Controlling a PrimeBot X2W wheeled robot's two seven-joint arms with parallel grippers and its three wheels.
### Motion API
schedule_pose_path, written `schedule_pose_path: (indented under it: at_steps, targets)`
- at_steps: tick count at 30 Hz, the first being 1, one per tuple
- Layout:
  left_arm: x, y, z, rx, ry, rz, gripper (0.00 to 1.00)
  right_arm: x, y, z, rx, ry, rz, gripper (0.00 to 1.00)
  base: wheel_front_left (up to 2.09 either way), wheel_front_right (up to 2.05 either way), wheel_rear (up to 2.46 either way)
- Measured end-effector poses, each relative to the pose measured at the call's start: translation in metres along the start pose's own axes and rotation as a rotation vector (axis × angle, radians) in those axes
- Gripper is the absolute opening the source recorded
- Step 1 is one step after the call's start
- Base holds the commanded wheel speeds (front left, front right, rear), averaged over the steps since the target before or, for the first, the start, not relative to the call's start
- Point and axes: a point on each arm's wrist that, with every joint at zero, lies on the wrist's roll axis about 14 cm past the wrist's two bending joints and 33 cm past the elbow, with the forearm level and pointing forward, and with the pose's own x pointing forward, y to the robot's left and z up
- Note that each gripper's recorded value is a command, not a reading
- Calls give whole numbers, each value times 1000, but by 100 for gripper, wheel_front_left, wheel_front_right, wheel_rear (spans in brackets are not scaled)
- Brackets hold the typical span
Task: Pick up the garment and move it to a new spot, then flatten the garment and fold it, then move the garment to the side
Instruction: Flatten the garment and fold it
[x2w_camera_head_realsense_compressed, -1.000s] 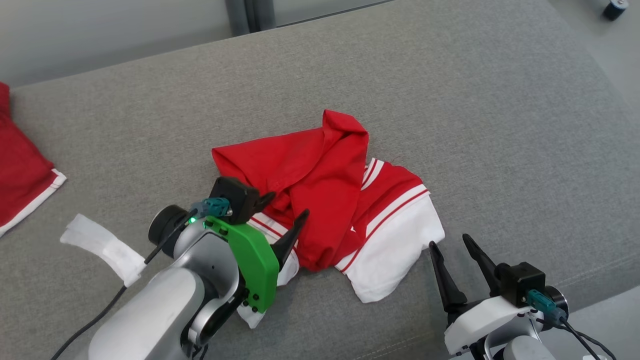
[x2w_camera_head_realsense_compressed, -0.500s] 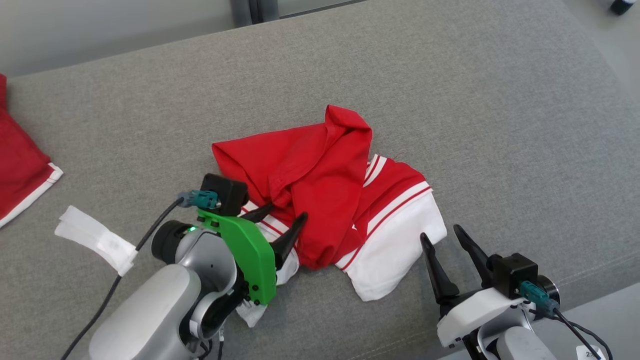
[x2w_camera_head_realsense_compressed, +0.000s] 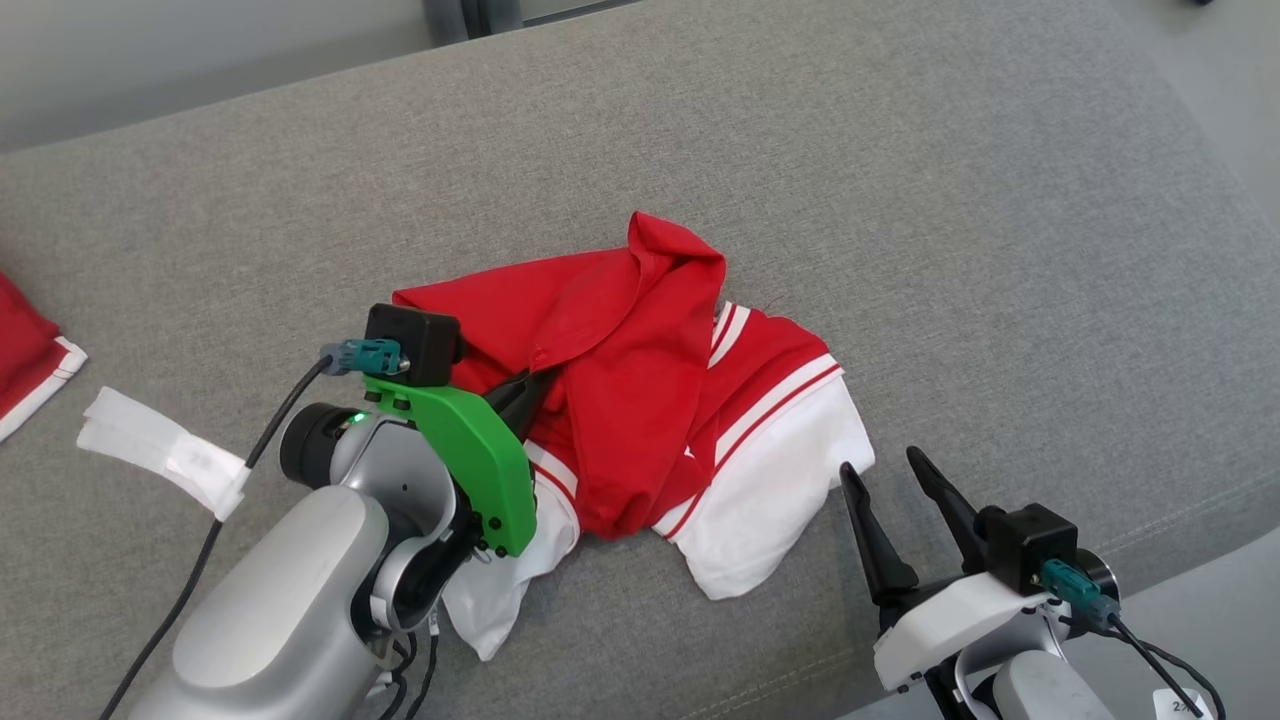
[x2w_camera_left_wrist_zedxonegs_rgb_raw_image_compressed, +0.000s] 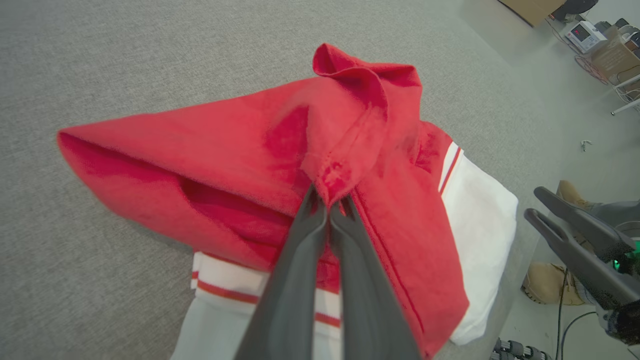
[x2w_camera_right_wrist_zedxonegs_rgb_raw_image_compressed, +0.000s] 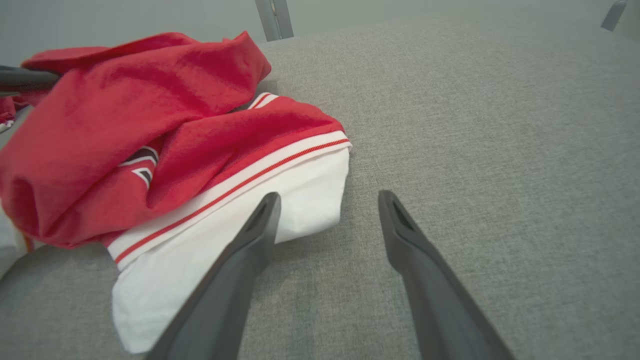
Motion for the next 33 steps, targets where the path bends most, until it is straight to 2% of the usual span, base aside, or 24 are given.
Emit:
schedule_pose_path:
  at_steps: [5, 13, 20, 25, 33]
  targets:
    - [-3, -9, 7, 16, -8, -42, 0, 0, 0, 1, 1, -3, -1, 100, 0, 0, 0]
    - [-28, -34, 74, 79, -131, -129, 0, 1, 5, -1, 3, 1, 17, 100, 0, 0, 0]
    - [-59, -8, 126, 221, -107, -19, 0, 6, 15, 6, -6, -20, 51, 100, 0, 0, 0]
    - [-76, 10, 167, 266, -105, 67, 0, 11, 14, 14, -8, -43, 50, 100, 0, 0, 0]
    - [-89, 3, 198, 363, -93, 88, 0, 9, 7, 14, 20, -45, 22, 100, 0, 0, 0]
